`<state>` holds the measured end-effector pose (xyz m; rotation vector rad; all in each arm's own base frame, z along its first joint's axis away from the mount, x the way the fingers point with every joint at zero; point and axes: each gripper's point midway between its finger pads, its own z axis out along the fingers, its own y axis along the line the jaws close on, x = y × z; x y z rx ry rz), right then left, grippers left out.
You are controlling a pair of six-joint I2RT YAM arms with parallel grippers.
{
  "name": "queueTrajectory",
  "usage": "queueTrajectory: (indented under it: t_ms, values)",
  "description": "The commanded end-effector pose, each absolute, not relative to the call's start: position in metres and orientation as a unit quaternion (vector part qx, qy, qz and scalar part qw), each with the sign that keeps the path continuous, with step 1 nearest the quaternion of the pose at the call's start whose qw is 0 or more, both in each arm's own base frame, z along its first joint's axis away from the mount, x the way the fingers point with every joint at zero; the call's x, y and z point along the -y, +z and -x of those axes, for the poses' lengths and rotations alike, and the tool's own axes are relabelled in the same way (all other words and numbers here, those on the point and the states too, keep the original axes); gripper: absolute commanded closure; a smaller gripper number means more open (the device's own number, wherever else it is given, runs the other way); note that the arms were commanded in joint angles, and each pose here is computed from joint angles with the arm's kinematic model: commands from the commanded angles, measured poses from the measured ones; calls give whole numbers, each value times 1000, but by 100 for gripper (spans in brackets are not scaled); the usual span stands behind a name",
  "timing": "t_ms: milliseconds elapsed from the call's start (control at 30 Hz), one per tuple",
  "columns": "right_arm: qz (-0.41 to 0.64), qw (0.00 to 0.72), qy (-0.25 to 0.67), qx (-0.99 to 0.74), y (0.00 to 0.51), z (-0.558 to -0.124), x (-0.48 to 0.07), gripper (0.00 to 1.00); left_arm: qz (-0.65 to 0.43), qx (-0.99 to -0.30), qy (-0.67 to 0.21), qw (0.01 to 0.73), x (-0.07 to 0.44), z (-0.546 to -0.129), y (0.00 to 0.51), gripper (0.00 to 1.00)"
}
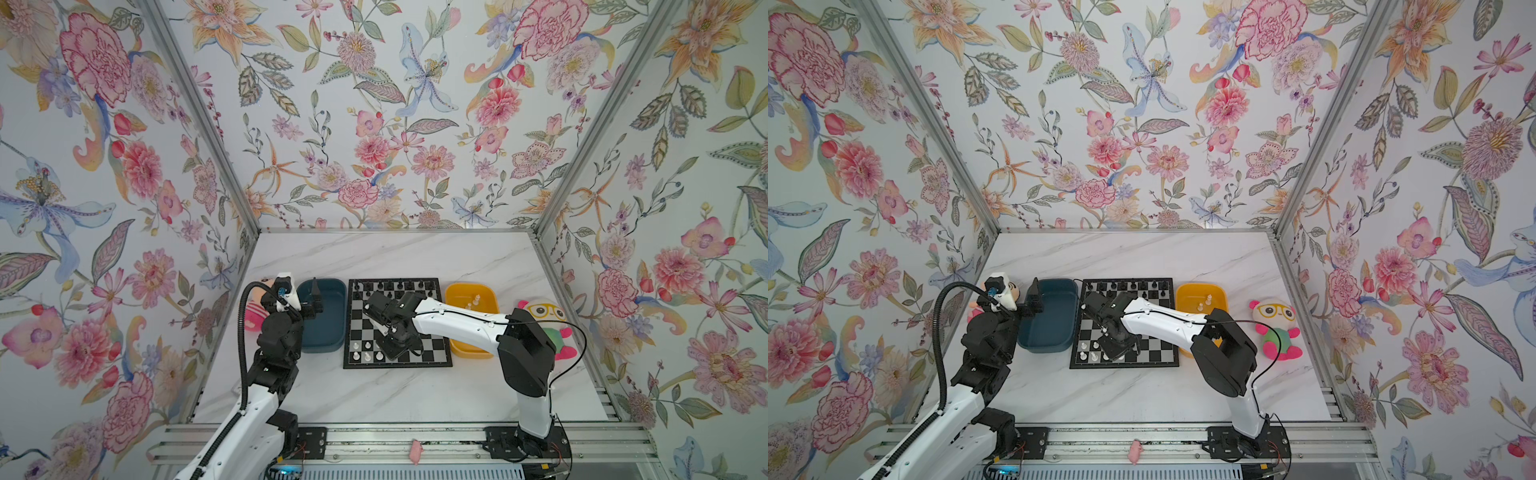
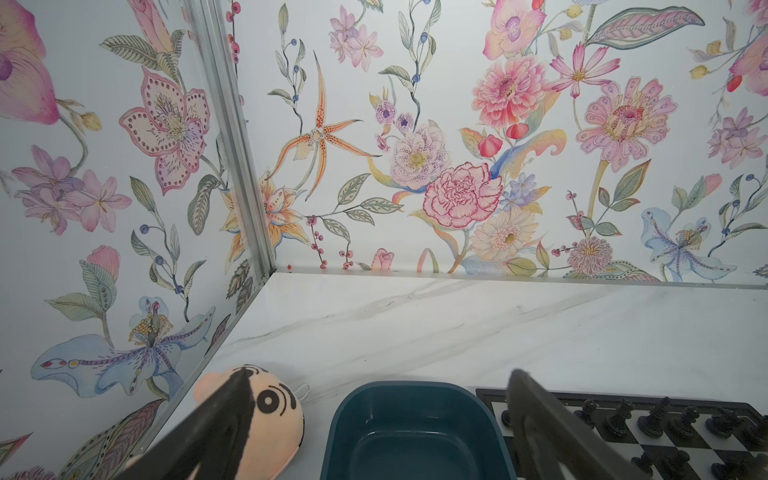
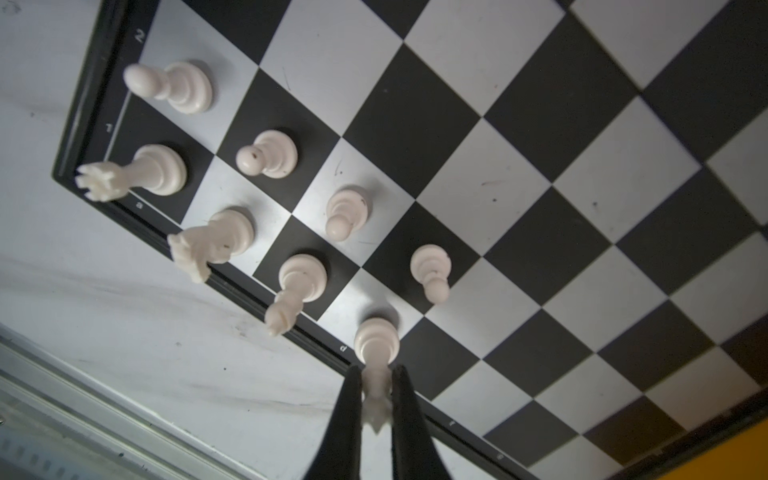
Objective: Set up the chess pieces on the board
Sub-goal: 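Lower the pawn onto a square beside the placed white pawns and release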
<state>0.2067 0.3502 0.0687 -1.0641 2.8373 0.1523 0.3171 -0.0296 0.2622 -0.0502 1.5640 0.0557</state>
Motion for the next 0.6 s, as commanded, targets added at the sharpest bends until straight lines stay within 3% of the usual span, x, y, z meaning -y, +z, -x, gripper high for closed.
queueTrajectory:
  t_ms: [0, 367, 567]
  values:
    - [344, 55, 50, -936, 66, -208, -355, 100, 22, -704, 15, 710, 33, -315, 259, 4]
    - [344, 50, 58, -936, 63, -205, -360, 99, 22, -703, 16, 711, 33, -314, 259, 4]
    - [347, 47, 60, -935, 62, -203, -361, 89, 22, -703, 17, 710, 33, -314, 259, 4]
